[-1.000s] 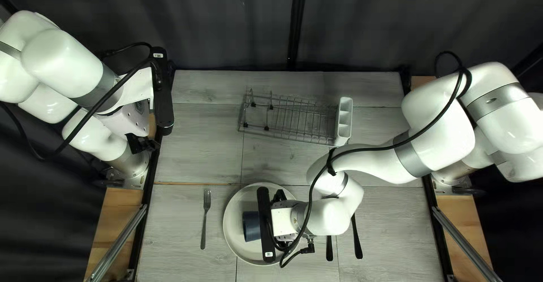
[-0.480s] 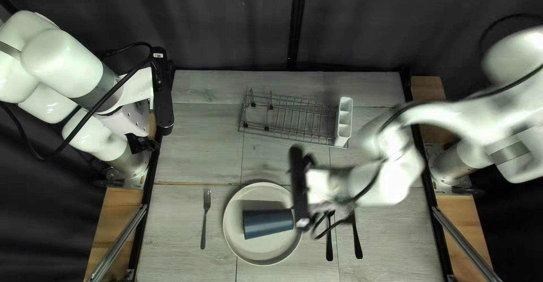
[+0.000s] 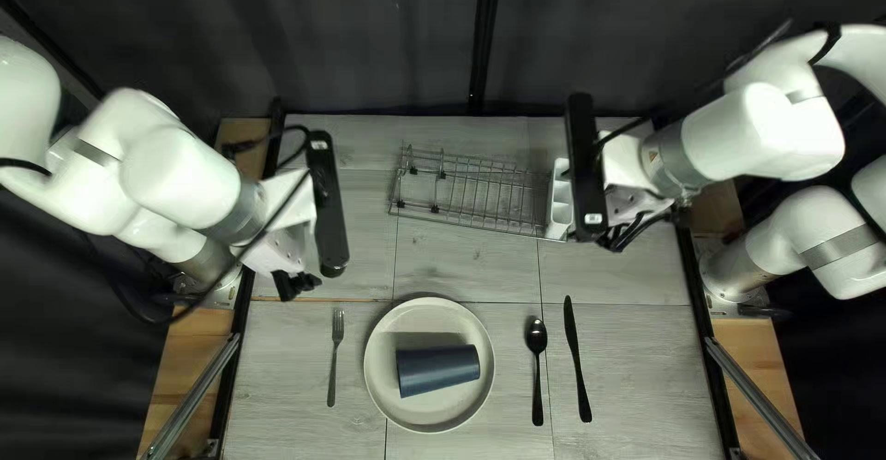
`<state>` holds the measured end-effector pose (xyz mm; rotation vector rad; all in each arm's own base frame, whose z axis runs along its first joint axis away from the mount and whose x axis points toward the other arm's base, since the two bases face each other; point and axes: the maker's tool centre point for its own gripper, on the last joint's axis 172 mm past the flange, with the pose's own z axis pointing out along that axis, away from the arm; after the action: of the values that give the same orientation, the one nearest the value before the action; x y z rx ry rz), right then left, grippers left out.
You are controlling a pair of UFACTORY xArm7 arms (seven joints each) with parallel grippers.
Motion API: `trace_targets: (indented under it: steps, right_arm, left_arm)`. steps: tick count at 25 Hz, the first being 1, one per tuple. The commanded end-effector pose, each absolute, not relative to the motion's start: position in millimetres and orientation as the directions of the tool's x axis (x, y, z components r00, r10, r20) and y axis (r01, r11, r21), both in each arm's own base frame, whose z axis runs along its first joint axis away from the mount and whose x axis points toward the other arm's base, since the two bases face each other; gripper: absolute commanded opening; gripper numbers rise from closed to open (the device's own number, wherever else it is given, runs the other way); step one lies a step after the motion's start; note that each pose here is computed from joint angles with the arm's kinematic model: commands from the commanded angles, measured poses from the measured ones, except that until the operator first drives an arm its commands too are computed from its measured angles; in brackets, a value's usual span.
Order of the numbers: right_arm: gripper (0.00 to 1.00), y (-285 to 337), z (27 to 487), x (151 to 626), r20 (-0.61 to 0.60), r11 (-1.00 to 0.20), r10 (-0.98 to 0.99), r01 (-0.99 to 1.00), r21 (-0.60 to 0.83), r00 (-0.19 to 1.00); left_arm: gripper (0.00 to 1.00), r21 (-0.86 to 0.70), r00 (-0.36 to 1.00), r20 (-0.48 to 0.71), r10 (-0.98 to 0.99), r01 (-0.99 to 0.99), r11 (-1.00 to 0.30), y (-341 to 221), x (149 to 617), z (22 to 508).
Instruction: Pick up and place plate onto table. Place down one fork to the left of the plate. Place spoon and knife to the right of the plate. Place cup above the knife and spoon
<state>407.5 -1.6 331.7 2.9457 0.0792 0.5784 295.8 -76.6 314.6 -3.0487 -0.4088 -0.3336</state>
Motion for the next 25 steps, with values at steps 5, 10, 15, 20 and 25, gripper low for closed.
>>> trace_targets:
  steps: [5, 10, 15, 20, 25]
  right_arm:
    - [1.0, -2, 332, 407, 0.372, -0.989, 0.078, 0.025, 0.145, 0.925]
    - [1.0, -2, 332, 407, 0.372, -0.989, 0.078, 0.025, 0.145, 0.925]
    - [1.0, -2, 332, 407, 0.372, -0.989, 0.078, 0.025, 0.145, 0.925]
    - [1.0, -2, 332, 407, 0.372, -0.989, 0.078, 0.025, 0.145, 0.925]
    - [1.0, -2, 332, 407, 0.372, -0.989, 0.078, 0.025, 0.145, 0.925]
  left_arm:
    - [1.0, -0.071, 0.949, 0.288, 0.13, 0.156, -0.985, -131, 353, 241]
    - [1.0, -0.071, 0.949, 0.288, 0.13, 0.156, -0.985, -131, 353, 241]
    - [1.0, -0.232, 0.928, 0.361, -0.095, -0.01, -0.973, -159, 379, 190]
    - [1.0, -0.254, 0.915, 0.382, -0.131, -0.033, -0.967, -159, 384, 184]
    - [1.0, -0.259, 0.912, 0.383, -0.148, -0.048, -0.965, -166, 391, 176]
